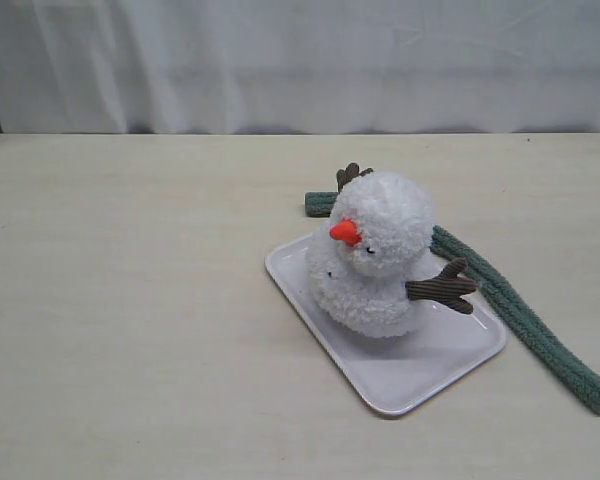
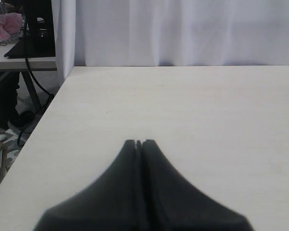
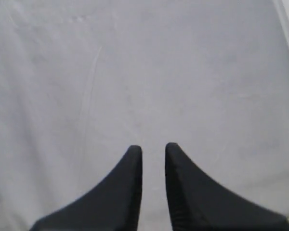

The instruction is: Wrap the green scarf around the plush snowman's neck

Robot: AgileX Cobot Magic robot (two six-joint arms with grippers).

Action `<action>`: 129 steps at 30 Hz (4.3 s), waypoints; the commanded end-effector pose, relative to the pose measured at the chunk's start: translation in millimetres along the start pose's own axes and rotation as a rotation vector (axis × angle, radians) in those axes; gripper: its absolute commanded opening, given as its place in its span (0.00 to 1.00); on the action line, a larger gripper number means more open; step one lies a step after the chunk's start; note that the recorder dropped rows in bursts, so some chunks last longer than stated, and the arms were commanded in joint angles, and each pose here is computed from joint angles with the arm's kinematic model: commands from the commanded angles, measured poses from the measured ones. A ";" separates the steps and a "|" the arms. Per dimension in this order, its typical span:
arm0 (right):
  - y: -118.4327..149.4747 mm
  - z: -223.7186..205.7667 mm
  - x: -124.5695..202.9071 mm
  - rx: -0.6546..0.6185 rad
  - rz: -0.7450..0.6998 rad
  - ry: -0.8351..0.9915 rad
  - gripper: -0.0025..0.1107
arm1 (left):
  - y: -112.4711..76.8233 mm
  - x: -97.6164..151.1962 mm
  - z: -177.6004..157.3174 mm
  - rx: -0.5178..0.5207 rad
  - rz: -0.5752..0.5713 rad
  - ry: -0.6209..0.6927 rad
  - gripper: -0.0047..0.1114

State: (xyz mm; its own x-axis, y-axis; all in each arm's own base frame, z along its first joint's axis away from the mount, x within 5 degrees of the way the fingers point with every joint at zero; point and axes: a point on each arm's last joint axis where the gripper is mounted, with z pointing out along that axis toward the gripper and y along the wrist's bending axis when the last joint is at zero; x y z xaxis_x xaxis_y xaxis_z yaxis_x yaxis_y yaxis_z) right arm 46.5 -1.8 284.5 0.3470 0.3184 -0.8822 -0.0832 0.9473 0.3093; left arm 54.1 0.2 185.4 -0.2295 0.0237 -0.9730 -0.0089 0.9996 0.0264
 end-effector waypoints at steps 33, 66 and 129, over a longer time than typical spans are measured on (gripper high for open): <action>-50.0 198.9 167.5 0.165 -0.214 1.435 0.56 | 0.2 -0.4 0.2 -0.003 -0.008 -0.015 0.04; -77.4 249.4 278.5 -0.038 -0.265 1.569 0.39 | 0.2 -0.4 0.2 -0.003 -0.008 -0.015 0.04; 74.4 201.3 -26.3 -0.505 -0.015 0.866 0.06 | 0.2 -0.4 0.2 -0.003 -0.008 -0.015 0.04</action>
State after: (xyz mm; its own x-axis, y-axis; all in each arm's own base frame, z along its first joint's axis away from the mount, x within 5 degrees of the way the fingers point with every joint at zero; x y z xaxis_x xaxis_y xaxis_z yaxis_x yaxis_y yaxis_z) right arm 208.7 51.3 412.9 -0.4236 0.0617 -0.9037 -0.5362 0.7870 0.3051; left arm 54.1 0.2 185.4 -0.2295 0.0237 -0.9730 -0.0089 0.9996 0.0264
